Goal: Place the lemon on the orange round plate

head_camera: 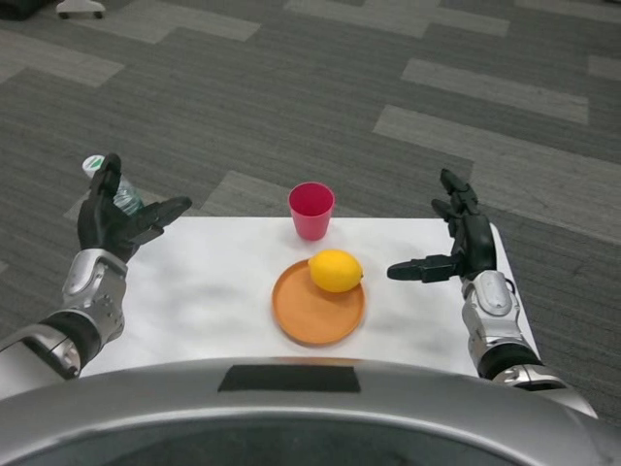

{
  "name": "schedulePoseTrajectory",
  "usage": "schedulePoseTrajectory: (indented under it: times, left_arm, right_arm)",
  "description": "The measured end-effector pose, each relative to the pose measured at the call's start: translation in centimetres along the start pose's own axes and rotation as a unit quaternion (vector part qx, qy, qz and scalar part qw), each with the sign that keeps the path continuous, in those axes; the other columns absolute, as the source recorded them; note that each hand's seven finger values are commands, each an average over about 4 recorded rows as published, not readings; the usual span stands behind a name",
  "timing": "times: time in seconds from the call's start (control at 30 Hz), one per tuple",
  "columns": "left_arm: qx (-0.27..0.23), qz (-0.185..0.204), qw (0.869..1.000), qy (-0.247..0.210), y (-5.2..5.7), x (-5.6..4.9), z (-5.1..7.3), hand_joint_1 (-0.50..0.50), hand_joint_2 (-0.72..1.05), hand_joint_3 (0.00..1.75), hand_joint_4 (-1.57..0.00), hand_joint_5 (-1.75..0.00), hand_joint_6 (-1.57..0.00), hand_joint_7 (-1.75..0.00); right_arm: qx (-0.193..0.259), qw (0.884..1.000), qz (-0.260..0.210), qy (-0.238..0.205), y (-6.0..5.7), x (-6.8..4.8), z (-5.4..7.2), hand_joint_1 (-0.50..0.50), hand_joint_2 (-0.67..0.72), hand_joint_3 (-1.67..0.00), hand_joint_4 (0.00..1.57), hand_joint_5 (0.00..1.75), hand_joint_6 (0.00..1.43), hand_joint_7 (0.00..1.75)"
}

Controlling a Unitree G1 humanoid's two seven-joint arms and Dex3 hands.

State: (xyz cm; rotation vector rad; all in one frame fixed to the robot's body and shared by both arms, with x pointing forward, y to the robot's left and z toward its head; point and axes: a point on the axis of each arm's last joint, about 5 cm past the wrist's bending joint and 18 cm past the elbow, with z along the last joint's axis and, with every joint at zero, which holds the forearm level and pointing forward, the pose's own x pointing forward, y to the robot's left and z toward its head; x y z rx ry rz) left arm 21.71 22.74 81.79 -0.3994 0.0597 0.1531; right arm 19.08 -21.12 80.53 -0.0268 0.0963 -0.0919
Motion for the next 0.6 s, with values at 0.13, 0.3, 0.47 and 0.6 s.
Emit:
schedulePoseTrajectory:
  times: [0.13, 0.3, 0.47, 0.6]
  left_arm:
    - [-0.001, -0.002, 1.000, 0.000, -0.12, 0.03, -0.05, 0.50, 0.16, 0.09, -0.34, 0.00, 0.00, 0.00]
    - [-0.004, -0.005, 1.000, 0.001, -0.38, 0.12, -0.13, 0.50, 0.16, 0.09, -0.34, 0.00, 0.00, 0.00]
    - [-0.007, -0.007, 1.000, 0.003, -0.67, 0.09, -0.36, 0.50, 0.16, 0.09, -0.34, 0.00, 0.00, 0.00]
    - [-0.008, -0.008, 1.000, 0.003, -0.78, 0.13, -0.40, 0.50, 0.16, 0.09, -0.34, 0.00, 0.00, 0.00]
  right_arm:
    - [0.000, 1.000, -0.002, 0.001, -0.03, -0.03, -0.04, 0.42, 0.09, -0.16, 0.00, 0.68, 0.00, 0.21]
    - [0.001, 1.000, -0.006, 0.001, -0.15, -0.03, -0.02, 0.42, 0.12, -0.16, 0.00, 0.68, 0.00, 0.14]
    - [0.002, 1.000, -0.012, 0.001, -0.29, -0.03, -0.01, 0.42, 0.15, -0.16, 0.00, 0.68, 0.00, 0.14]
    - [0.002, 1.000, -0.013, 0.001, -0.34, -0.04, -0.02, 0.42, 0.15, -0.16, 0.00, 0.71, 0.00, 0.07]
